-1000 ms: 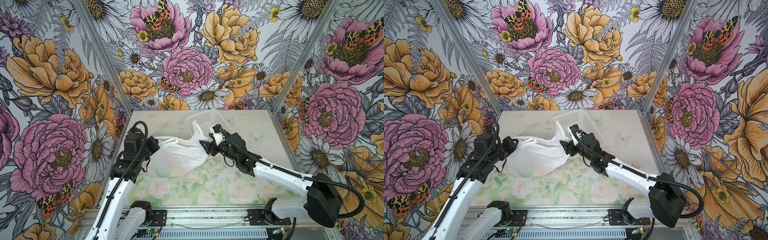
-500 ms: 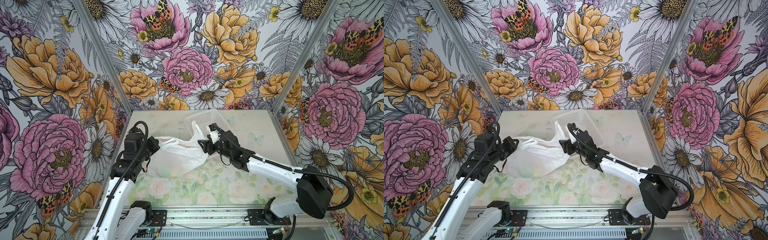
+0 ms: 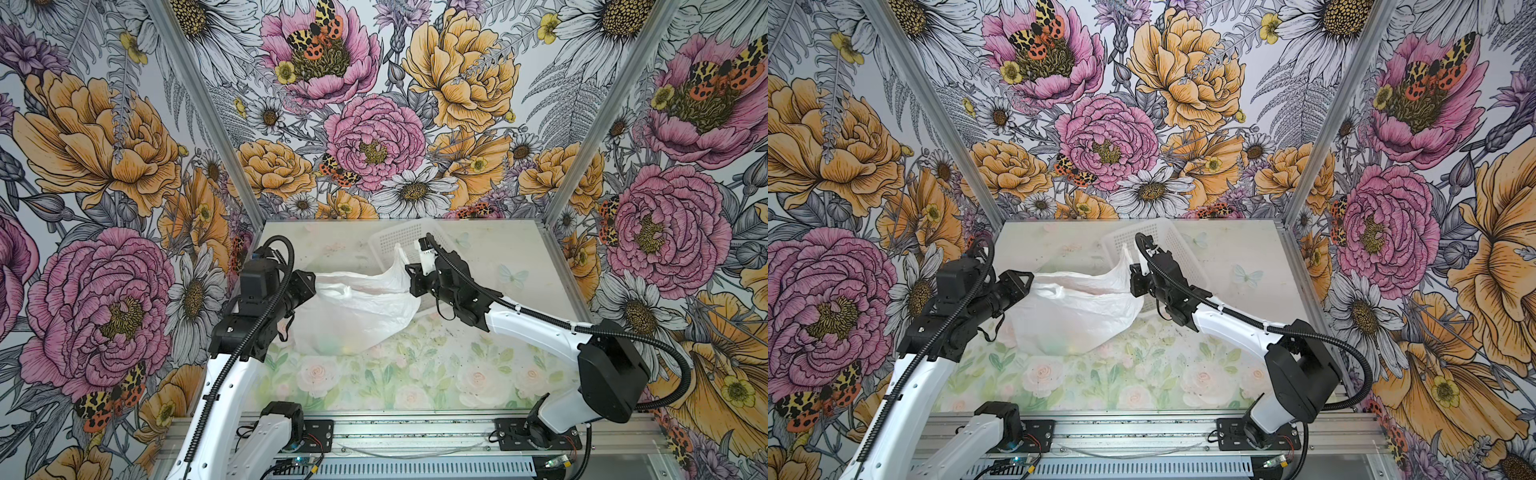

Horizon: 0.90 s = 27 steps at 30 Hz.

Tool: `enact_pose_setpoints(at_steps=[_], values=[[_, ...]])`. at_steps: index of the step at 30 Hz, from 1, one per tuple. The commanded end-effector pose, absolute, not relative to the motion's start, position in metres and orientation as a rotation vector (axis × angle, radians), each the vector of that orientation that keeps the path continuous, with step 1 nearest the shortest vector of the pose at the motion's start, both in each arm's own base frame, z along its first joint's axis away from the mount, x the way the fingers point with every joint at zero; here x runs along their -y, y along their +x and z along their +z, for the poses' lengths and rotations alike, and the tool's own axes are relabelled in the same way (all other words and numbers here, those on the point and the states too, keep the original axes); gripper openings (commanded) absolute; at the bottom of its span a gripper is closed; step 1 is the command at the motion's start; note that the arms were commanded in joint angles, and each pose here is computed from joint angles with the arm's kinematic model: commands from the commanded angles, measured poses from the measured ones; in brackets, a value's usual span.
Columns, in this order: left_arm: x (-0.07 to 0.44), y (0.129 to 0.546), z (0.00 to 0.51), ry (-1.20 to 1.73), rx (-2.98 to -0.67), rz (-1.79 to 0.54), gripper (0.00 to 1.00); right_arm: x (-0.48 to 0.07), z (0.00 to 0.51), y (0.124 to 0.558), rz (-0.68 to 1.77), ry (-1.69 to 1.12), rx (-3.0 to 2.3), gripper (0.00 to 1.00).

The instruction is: Untie the knot of the plastic bag and take out the fruit

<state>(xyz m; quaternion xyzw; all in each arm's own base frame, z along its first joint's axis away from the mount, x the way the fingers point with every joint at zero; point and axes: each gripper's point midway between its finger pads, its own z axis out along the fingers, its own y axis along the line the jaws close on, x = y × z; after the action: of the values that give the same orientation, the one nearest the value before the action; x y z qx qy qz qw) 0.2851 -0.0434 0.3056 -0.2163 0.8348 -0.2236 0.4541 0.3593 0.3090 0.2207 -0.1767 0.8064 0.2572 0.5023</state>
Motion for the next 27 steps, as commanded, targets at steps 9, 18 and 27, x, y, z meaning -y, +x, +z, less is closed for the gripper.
enact_pose_setpoints(at_steps=[9,18,27], values=[[0.014,0.323,0.406,-0.364,-1.903,-0.272,0.78,-0.303,0.256,0.334,0.727,-0.459,-1.808,0.00],[0.102,0.387,0.425,0.184,-1.950,-0.253,0.97,-0.307,0.265,0.322,0.785,-0.511,-1.770,0.00],[0.204,0.360,0.274,1.054,-2.043,0.232,0.98,-0.296,0.260,0.329,0.746,-0.458,-1.787,0.00]])
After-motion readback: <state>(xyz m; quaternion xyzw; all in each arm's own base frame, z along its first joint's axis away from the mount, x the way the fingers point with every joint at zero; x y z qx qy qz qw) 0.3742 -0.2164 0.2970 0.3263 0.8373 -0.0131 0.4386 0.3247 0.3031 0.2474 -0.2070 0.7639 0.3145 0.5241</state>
